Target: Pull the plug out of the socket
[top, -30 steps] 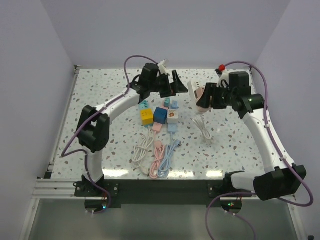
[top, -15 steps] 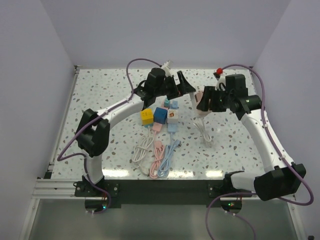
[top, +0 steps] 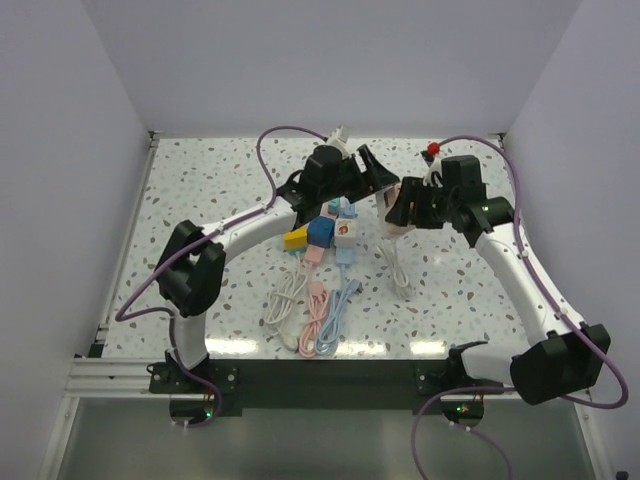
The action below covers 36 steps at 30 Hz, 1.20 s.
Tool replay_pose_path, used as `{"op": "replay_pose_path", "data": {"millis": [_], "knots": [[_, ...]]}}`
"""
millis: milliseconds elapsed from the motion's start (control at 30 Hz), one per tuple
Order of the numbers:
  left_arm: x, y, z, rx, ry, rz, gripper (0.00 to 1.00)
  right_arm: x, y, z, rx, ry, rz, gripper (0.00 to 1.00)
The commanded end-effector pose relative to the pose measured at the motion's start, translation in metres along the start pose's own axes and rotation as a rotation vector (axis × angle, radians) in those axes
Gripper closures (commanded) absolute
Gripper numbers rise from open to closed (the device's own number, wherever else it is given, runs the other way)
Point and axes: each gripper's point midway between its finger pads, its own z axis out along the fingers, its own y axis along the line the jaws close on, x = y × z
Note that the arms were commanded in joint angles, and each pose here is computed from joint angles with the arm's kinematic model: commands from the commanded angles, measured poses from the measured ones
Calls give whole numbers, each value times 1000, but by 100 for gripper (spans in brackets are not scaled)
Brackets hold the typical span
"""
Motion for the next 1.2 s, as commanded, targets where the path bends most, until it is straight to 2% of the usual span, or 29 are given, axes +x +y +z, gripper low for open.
{"op": "replay_pose_path", "data": {"millis": [0, 133, 367, 600, 700, 733, 800, 833, 1100, 1133, 1167], "knots": [[-1, -24, 2, 76, -36, -21, 23, -41, 32, -15, -112, -198, -18, 100], [-4, -15, -3, 43, -69, -15, 24, -45, 33, -18, -115, -230, -22, 100], [-10, -8, -3, 48, -83, 5, 16, -42, 40, -22, -153, -221, -35, 100], [-2, -14, 8, 102, -59, 10, 20, -34, 58, -19, -264, -170, -40, 100], [-3, -14, 10, 112, -62, 16, 29, -34, 59, -20, -275, -179, -38, 100], [-2, -15, 10, 122, -57, 19, 38, -35, 61, -20, -280, -186, -39, 100], [2, -15, 11, 130, -44, 21, 47, -36, 60, -20, -277, -187, -38, 100], [4, -16, 11, 143, -34, 23, 56, -36, 59, -19, -271, -187, -34, 100], [20, 1, 1, 156, 22, 63, 92, -41, 54, -17, -231, -184, -33, 100], [22, 6, 1, 151, 38, 90, 100, -38, 52, -15, -219, -163, -30, 100], [19, 13, 0, 140, 39, 106, 100, -38, 50, -15, -213, -155, -53, 100]]}}
